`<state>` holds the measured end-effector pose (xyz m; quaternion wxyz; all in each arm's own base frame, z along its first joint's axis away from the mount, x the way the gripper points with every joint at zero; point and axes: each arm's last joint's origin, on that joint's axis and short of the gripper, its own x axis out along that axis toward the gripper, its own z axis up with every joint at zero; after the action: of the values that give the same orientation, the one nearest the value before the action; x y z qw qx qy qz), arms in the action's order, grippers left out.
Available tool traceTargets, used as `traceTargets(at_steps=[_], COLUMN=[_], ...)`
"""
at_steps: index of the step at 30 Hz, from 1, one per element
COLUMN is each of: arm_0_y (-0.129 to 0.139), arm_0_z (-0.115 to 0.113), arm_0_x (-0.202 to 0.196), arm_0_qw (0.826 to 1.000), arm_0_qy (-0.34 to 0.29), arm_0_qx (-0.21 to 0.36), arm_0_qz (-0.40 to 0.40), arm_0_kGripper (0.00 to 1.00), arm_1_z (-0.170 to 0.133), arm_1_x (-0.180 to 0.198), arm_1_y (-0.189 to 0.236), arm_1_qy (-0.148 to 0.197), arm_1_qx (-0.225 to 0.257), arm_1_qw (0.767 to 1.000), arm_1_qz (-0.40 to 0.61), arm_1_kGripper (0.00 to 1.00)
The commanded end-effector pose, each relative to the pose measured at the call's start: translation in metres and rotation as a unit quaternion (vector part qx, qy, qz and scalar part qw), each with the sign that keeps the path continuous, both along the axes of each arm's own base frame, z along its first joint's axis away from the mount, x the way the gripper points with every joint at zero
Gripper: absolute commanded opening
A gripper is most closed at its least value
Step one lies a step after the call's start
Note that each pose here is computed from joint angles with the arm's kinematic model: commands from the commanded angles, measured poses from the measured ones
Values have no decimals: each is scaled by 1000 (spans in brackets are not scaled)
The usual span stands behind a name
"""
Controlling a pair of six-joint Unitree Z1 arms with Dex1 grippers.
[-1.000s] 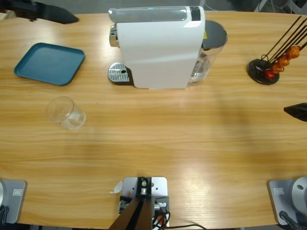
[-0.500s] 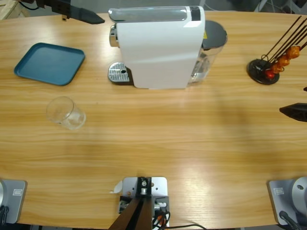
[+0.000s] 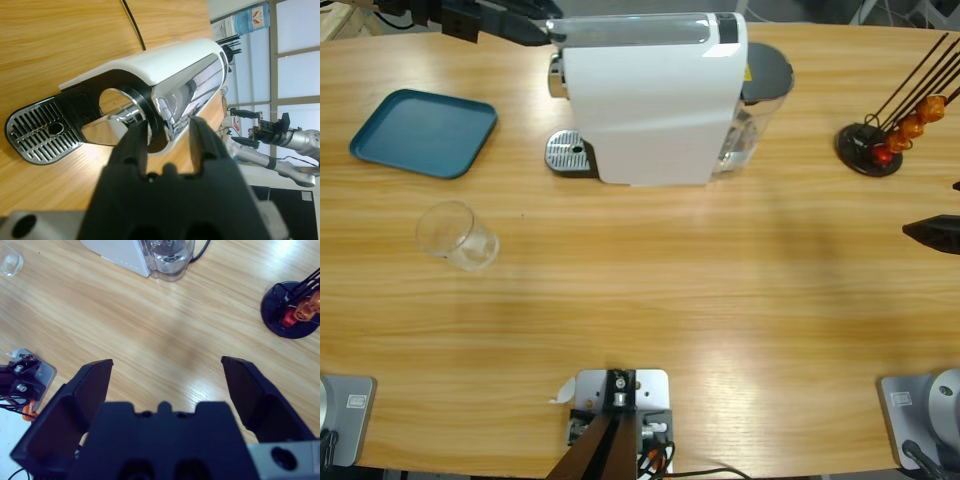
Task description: Pour coffee
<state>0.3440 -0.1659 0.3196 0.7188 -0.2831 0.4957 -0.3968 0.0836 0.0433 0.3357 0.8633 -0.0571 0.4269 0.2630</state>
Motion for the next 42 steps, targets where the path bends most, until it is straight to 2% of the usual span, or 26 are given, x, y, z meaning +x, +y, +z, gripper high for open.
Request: traceTargets(at_steps=[1,11,21,31,38,39,40,41,42], arm_0_y=[-8,-11,-24,-16,-20,-23,-26,-28,-28], arm_0_z=[-6,5,65,88,95,96,98,100,102], arm_0_x=[10,2,-19,-44,-48,-49,-52,-59,-70], arm_0_qw=[1000,999,996,995,992,990,986,980,967], arm_0_qy=[-6,-30,-89,-94,-118,-133,-155,-187,-245], arm_0_qx=[9,16,-18,-23,-34,-37,-35,-23,6], arm_0_qz=[4,4,-9,-14,-27,-38,-49,-59,-74], arm_0_kGripper=[20,0,0,0,0,218,657,857,966], arm_1_z=[-6,-6,-6,-6,-6,-6,-6,-5,-4], arm_1_x=[3,3,2,0,0,0,0,-1,-2], arm_1_y=[0,0,0,-1,-1,-1,-1,-1,-3], arm_1_qy=[12,11,10,7,6,6,6,4,-3], arm_1_qx=[-12,-12,-12,-11,-12,-11,-11,-11,-12], arm_1_qw=[1000,1000,1000,1000,1000,1000,1000,1000,1000], arm_1_qz=[-1,-1,-1,-1,-2,-2,-2,-3,-8], arm_1_kGripper=[1000,1000,1000,1000,1000,1000,1000,1000,1000])
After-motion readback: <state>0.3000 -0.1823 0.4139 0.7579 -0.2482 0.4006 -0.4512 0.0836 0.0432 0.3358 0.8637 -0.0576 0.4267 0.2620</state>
